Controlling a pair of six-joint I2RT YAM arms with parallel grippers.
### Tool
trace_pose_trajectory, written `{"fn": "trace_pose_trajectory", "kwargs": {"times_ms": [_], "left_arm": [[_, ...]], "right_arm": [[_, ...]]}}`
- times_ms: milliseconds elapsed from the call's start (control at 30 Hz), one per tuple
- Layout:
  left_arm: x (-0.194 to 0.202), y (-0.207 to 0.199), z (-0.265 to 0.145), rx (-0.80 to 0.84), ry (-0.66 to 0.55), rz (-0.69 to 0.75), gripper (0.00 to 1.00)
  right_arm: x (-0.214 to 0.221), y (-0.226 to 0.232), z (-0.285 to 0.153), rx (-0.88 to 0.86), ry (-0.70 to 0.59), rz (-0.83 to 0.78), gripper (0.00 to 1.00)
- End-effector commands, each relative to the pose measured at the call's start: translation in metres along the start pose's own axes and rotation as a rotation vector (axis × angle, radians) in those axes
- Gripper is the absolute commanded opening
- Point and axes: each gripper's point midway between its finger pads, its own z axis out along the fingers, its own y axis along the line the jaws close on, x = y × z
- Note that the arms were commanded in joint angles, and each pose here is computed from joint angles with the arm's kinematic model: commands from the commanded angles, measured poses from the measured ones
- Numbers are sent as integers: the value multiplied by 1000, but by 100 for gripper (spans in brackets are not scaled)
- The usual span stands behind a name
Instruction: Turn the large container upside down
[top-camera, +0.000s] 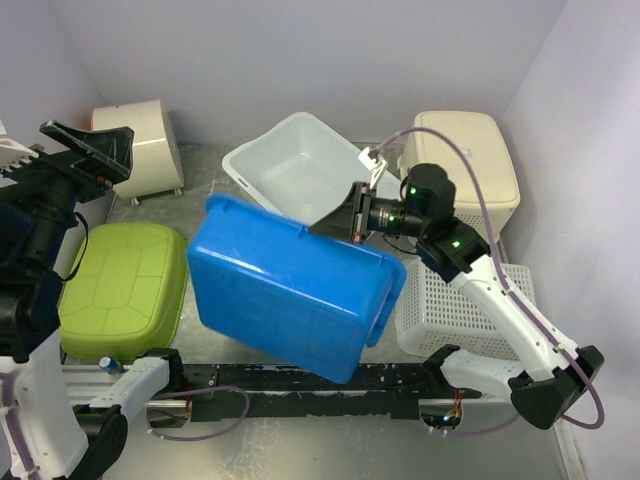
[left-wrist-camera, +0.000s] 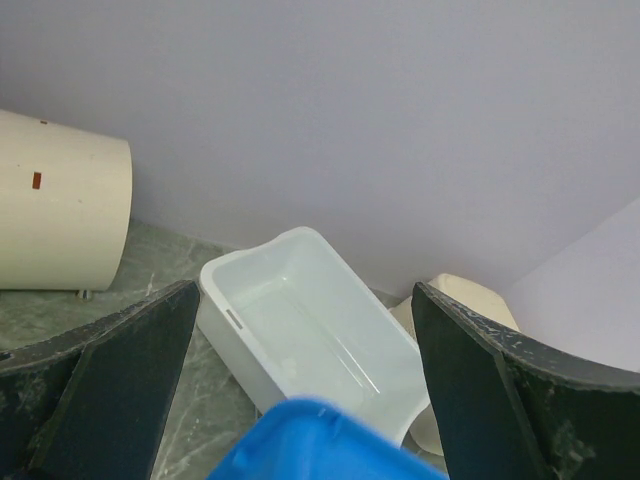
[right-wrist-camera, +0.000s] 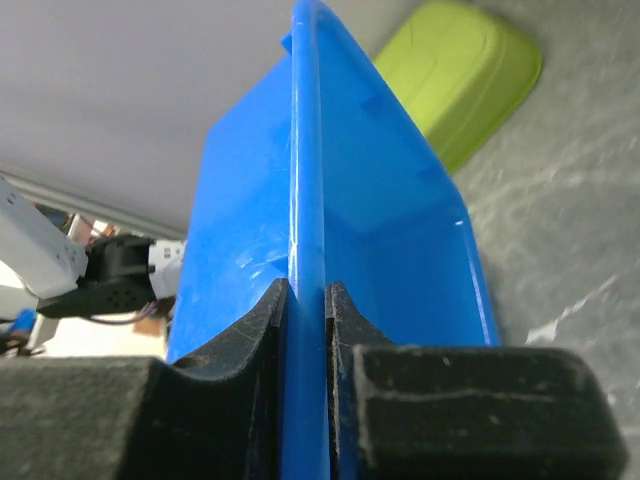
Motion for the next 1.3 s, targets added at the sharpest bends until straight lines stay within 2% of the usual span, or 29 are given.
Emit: {"fn": "trace_pose_trajectory", "kwargs": {"times_ms": [0, 133, 233, 400, 600, 800, 900, 1033, 1133, 1267], "left_arm": [[9, 7, 12, -22, 19, -16, 99], [23, 8, 20, -8, 62, -22, 99], [34, 7, 26, 13, 89, -33, 99], [53, 14, 35, 9, 143, -40, 99], [110, 28, 48, 19, 291, -88, 99], [131, 37, 56, 11, 341, -91, 99], [135, 40, 59, 4, 351, -85, 99], [147, 43, 66, 12, 379, -94, 99], [153, 45, 70, 9, 392, -93, 99], [155, 49, 75, 1, 398, -78, 99]], "right_arm": [[33, 16, -6, -121, 138, 134, 0], [75, -19, -3, -59, 268, 222, 0], [96, -47, 3, -3, 309, 270, 0], [104, -90, 18, 124, 306, 259, 0], [103, -125, 39, 197, 316, 232, 0], [104, -153, 53, 255, 337, 186, 18], [90, -162, 54, 318, 328, 113, 35], [70, -178, 53, 430, 326, 14, 53], [61, -193, 52, 509, 350, -36, 60], [40, -203, 59, 564, 346, -108, 64]]}}
